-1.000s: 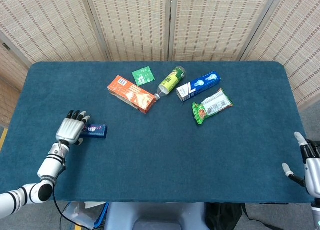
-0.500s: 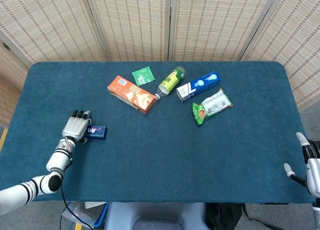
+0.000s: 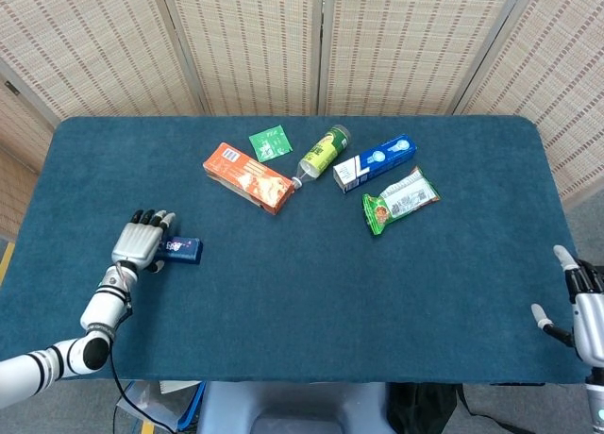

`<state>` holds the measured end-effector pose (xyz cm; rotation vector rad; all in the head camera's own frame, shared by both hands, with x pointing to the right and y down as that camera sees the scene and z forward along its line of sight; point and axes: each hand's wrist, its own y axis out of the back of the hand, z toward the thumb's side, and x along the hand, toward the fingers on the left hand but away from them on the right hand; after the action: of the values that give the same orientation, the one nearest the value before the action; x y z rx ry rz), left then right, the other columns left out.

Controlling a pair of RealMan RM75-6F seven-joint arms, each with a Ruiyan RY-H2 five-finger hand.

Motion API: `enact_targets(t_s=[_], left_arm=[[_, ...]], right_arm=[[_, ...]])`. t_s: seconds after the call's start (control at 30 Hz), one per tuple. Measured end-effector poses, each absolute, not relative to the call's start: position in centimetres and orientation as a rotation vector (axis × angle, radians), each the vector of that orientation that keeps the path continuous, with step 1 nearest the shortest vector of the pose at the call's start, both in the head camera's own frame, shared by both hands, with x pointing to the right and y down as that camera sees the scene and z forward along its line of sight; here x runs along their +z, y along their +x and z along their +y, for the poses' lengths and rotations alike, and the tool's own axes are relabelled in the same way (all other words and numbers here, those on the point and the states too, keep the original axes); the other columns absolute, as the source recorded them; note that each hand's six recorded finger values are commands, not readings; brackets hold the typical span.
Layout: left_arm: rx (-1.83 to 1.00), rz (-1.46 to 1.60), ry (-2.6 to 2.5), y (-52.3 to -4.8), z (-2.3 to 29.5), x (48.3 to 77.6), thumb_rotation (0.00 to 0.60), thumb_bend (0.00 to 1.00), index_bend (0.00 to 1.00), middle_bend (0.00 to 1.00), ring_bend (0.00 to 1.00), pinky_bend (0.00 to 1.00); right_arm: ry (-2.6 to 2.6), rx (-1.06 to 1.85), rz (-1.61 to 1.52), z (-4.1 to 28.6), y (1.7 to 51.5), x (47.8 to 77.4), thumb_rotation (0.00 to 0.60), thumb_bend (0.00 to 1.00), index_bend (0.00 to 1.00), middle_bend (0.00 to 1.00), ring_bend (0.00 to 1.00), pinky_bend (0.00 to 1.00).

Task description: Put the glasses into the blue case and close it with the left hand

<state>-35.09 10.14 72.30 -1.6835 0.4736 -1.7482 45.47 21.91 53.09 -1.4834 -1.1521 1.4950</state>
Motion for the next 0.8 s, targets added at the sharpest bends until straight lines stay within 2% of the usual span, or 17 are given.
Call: enact_targets(t_s=[0.37, 0.57, 0.8], left_arm=[[-1.691, 0.879, -1.62, -38.6, 11.2, 67.4, 0.6, 0.25, 0.07, 0.0, 0.0, 0.0], [-1.63, 1.037, -1.552, -41.4, 14.0, 64.2, 0.6, 0.25, 0.1, 0.0, 0.0, 0.0], [-1.576, 1.093, -1.506, -42.7, 18.1, 61.4, 0.6, 0.25, 0.12, 0.0, 0.0, 0.0]], right_arm=[[-1.49, 1.511, -1.132, 21.7, 45.8, 53.3, 0.6, 0.25, 0.05, 0.16, 0.14, 0.23], [-1.527, 1.507, -1.114, 21.7, 45.4, 53.6, 0.6, 0.25, 0.1, 0.16, 0.14, 0.23], [-1.601, 1.461, -1.066, 21.3, 44.1, 54.2, 0.6, 0.24, 0.1, 0.17, 0.14, 0.23]])
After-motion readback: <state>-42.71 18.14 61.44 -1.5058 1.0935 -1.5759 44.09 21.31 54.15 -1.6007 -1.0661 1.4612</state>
